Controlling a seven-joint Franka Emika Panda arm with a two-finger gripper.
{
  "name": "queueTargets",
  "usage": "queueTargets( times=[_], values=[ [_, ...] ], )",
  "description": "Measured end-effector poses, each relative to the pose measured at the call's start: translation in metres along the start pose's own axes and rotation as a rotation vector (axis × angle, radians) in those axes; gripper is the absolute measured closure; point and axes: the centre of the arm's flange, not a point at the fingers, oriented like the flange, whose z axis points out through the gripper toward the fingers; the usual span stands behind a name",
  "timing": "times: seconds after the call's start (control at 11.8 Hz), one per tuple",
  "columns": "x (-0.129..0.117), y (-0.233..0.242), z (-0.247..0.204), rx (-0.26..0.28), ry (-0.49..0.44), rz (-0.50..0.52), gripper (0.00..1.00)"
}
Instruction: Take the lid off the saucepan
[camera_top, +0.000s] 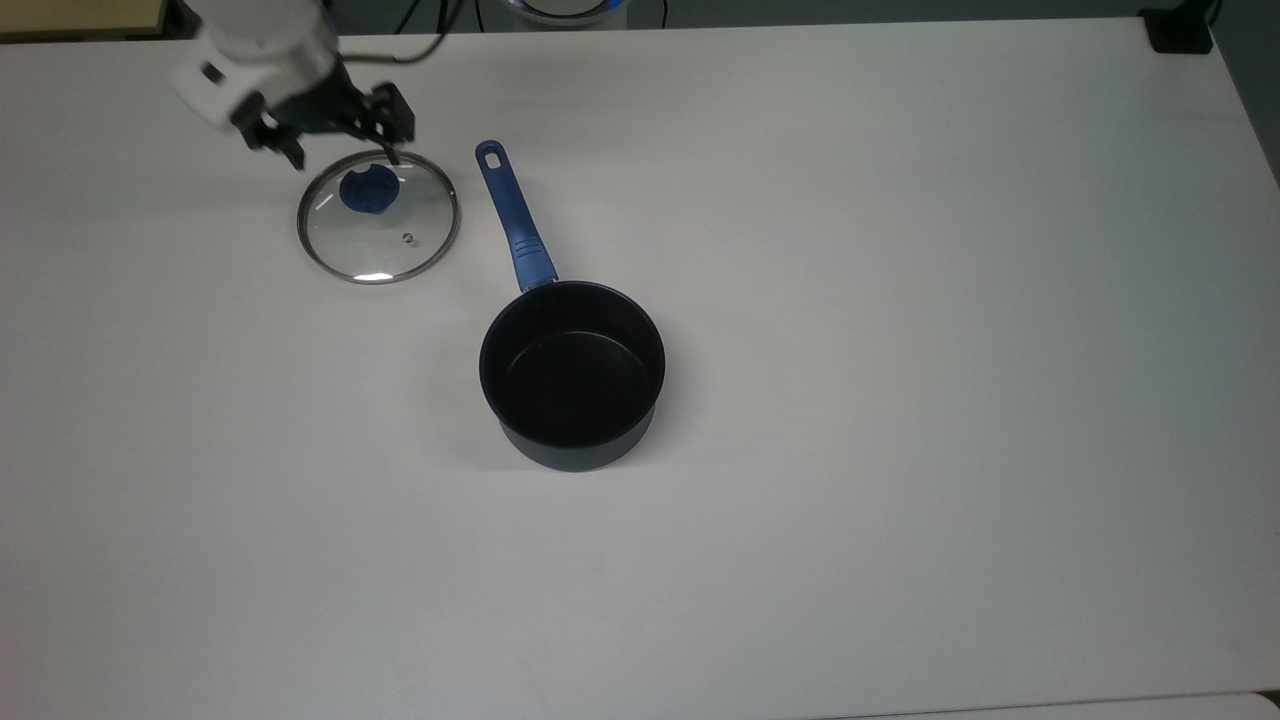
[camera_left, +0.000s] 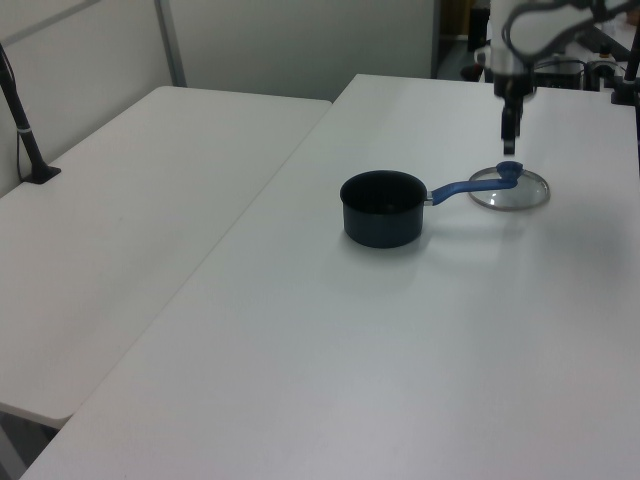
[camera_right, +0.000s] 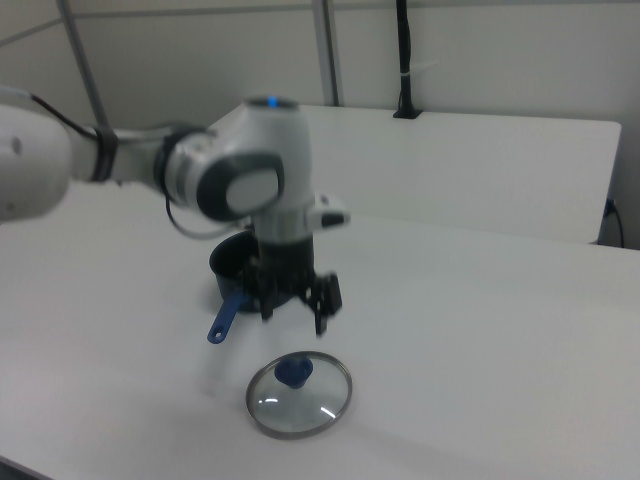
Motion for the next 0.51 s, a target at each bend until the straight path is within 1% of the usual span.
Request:
queueTargets(
  times=[0.08, 0.17, 0.25, 0.34, 0.42, 0.51],
  values=[
    [0.0, -0.001, -0.054, -0.011, 0.031, 0.05, 0.0],
    [0.0, -0.012, -0.093, -0.008, 0.072, 0.096, 0.0],
    [0.0, -0.037, -0.13, 0.0, 0.116, 0.162, 0.0],
    [0.0, -0.069, -0.157, 0.008, 0.15, 0.235, 0.0],
    [0.001, -0.103, -0.172, 0.016, 0.169, 0.3, 0.0],
    [0.0, -0.132, -0.178, 0.023, 0.168, 0.333, 0.0]
  ],
)
